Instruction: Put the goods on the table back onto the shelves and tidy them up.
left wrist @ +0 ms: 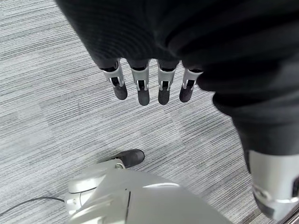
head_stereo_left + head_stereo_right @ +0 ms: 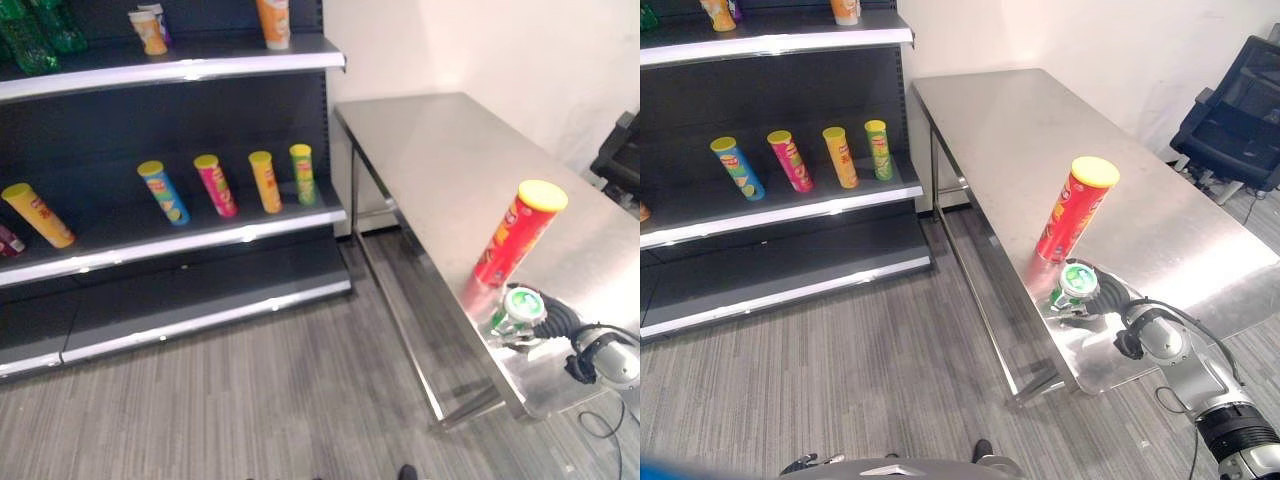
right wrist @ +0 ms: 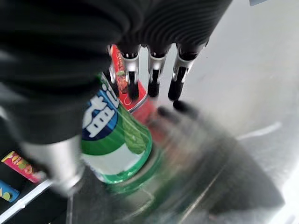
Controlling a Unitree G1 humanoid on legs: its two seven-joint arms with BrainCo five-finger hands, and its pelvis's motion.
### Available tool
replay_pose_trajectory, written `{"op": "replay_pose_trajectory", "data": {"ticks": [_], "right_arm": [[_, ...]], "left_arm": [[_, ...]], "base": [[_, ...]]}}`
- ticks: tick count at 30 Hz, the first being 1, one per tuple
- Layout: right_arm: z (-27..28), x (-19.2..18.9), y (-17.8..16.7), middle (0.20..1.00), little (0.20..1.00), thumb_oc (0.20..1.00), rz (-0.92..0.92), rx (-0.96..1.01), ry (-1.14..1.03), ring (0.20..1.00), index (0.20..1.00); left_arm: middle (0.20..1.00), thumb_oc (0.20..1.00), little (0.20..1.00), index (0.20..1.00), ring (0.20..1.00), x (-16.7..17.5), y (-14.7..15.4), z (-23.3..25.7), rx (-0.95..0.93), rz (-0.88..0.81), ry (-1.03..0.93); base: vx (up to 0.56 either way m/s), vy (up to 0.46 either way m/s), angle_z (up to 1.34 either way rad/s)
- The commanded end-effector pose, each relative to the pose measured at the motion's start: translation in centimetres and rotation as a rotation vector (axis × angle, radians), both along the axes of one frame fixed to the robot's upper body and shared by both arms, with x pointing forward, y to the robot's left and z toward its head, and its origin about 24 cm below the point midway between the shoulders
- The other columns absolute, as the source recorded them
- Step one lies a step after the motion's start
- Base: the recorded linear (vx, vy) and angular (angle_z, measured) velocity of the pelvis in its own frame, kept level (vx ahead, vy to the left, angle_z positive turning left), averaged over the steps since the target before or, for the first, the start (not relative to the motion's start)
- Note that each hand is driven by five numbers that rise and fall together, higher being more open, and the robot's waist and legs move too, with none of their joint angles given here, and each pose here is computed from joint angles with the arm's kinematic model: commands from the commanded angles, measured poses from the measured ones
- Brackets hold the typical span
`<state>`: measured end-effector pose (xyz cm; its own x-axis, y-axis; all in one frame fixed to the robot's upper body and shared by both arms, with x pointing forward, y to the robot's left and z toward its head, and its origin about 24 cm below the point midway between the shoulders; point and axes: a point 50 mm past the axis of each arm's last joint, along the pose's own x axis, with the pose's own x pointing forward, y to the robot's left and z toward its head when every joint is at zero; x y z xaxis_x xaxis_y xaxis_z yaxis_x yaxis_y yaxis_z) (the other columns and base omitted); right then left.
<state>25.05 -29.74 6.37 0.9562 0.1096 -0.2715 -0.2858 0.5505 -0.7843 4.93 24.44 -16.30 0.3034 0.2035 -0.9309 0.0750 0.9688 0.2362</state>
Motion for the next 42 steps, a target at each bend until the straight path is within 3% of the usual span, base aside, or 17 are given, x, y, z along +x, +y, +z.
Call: {"op": "replay_pose_trajectory", "data": {"ticks": [1,18,25,30,35,42], "right_arm": [[2.3,1.9,1.3,0.200,0.200,0.200,0.041,-0.003,-0.142,0.200,0.200],[5.1,0.9,1.4,0.200,0.200,0.200,-0.024,0.049,-0.366,0.200,0.200],[8.1,1.2,3.9,0.200,0.200,0.200,0.032,0.211,-0.559,0.200,0.200],[9.0,0.9,4.7,0.200,0.200,0.200,0.035,0.285,-0.636,0.200,0.200],[8.5,0.2,3.9,0.200,0.200,0.200,-0.004,0.236,-0.616,0.200,0.200],[8.7,1.8,5.9,0.200,0.200,0.200,0.023,0.295,-0.628,0.200,0.200]], "left_arm": [[1.000,1.000,1.000,1.000,1.000,1.9,1.0,0.5,0.054,-0.051,-0.041],[1.000,1.000,1.000,1.000,1.000,1.6,1.6,0.7,0.072,-0.001,-0.057],[1.000,1.000,1.000,1.000,1.000,4.4,1.6,1.5,0.038,0.145,-0.202],[1.000,1.000,1.000,1.000,1.000,3.8,2.0,1.4,0.069,0.174,-0.183],[1.000,1.000,1.000,1.000,1.000,3.9,1.9,1.3,0.091,0.112,-0.163],[1.000,1.000,1.000,1.000,1.000,4.6,3.8,2.2,0.152,0.072,-0.170]], "base": [[0.00,0.000,0.00],[0.01,-0.022,0.02],[-0.13,-0.037,0.23],[0.16,0.326,0.33],[0.23,0.513,0.26],[0.12,0.431,0.04]]}}
